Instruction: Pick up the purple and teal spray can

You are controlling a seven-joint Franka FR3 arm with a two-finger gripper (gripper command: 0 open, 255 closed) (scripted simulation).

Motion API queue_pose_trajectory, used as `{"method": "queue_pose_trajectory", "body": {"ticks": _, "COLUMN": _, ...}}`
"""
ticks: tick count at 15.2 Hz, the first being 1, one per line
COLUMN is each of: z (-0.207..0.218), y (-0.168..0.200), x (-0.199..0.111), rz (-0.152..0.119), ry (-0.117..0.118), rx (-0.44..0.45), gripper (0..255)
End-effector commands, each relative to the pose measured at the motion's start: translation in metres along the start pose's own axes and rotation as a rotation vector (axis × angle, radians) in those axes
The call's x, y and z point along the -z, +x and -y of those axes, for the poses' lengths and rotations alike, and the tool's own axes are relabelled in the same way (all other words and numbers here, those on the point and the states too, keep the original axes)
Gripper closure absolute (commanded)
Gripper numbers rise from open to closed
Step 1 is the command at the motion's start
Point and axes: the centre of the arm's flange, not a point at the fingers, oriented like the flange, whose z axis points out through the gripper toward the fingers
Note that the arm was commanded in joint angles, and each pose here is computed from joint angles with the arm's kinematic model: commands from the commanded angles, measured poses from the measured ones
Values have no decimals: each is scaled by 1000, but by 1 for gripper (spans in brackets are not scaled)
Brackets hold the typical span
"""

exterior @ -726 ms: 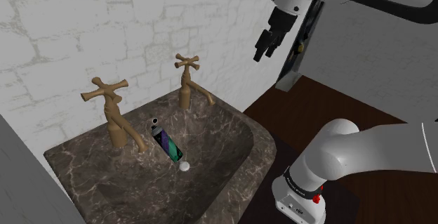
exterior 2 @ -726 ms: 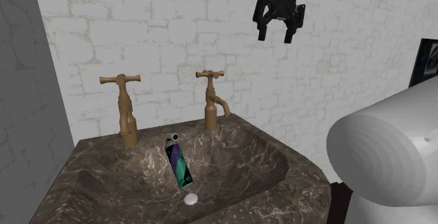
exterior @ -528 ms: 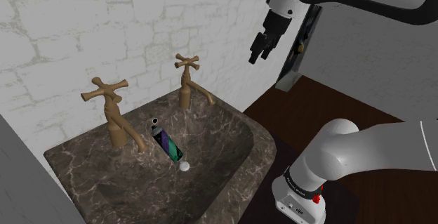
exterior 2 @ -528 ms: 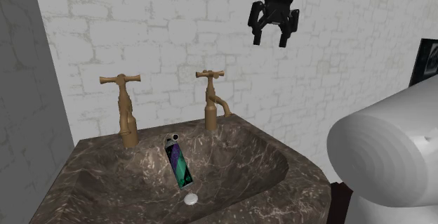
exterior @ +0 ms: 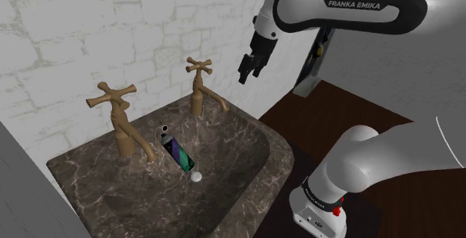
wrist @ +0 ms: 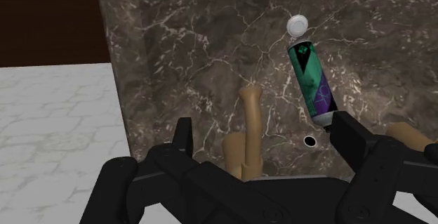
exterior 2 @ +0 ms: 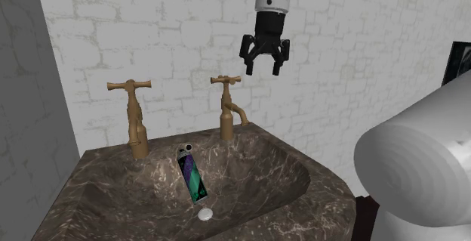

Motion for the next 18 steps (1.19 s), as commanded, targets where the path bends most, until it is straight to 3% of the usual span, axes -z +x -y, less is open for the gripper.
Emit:
{"method": "queue_pose_trajectory", "body": {"ticks": 1, "z": 12, "y": 14, "x": -20, "rz": 3, "ry": 1, "rx": 12, "gripper": 0}}
{"method": "queue_pose_trajectory", "body": {"ticks": 18, "z": 120, "y": 114, "x": -193, "rz": 49, "ry": 8, "rx": 121, "gripper": 0}}
